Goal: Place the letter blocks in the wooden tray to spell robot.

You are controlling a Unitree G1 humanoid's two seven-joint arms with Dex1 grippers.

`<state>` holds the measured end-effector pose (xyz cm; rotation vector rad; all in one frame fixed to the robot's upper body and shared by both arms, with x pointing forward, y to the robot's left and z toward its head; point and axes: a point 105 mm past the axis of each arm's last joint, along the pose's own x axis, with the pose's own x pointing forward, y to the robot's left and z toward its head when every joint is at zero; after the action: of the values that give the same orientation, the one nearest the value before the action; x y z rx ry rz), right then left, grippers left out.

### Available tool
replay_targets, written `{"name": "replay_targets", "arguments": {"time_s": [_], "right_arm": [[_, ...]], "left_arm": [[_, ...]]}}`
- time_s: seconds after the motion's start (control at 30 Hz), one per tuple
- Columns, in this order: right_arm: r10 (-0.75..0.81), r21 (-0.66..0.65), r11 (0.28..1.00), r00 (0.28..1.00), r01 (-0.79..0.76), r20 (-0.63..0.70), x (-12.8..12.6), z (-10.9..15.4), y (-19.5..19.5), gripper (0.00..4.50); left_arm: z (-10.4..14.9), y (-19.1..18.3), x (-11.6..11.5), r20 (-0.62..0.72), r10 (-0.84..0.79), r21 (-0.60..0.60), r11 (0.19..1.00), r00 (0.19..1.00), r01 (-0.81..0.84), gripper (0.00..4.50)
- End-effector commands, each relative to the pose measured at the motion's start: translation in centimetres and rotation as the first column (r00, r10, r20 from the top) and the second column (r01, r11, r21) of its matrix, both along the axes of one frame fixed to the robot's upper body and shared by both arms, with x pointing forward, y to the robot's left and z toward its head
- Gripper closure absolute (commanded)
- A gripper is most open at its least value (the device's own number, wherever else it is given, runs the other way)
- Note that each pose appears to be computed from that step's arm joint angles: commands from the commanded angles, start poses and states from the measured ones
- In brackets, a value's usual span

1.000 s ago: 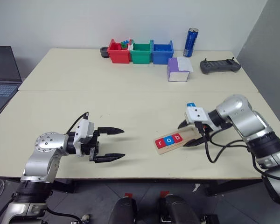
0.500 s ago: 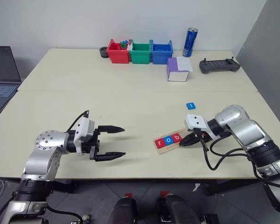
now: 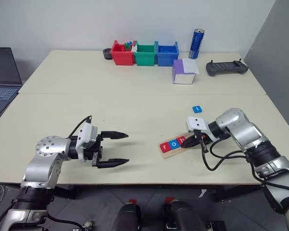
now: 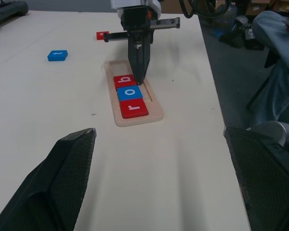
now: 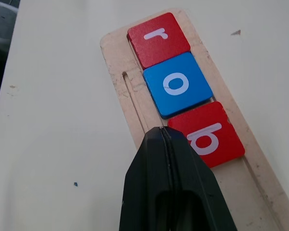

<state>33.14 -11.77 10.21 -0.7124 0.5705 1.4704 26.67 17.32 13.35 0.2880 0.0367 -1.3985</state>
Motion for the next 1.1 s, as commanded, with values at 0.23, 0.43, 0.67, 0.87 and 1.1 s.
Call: {"name": "replay_targets", "arguments": {"time_s": [0.23,0.43,0.67,0.87,1.1], "right_arm": [[0.068,0.088,0.994,0.997,-0.07,0.029,-0.3,3.6,0.1,4.47],[-0.08,0.154,0.986,0.994,0.068,0.078,1.6,5.4,-2.1,4.47],[-0.378,0.258,0.904,0.919,0.34,0.114,4.2,7.8,-7.0,4.31],[-0.655,0.395,0.724,0.744,0.566,0.132,3.3,10.4,-12.2,2.64],[-0.829,0.373,0.544,0.551,0.752,0.097,0.7,8.5,-16.8,0.12]], "left_arm": [[0.9,0.2,-0.2,0.037,0.0,0.001,1.0,0.999,0.0,0.0],[1.0,0.3,-0.2,0.036,0.002,0.002,1.0,0.999,-0.002,0.0],[1.1,0.2,-0.2,0.038,-0.001,0.0,1.0,0.999,0.001,0.0],[1.1,0.1,-0.2,0.039,-0.004,-0.005,1.0,0.999,0.004,0.0],[1.0,-0.1,0.3,0.035,-0.023,-0.007,1.0,0.999,0.023,0.0]]}}
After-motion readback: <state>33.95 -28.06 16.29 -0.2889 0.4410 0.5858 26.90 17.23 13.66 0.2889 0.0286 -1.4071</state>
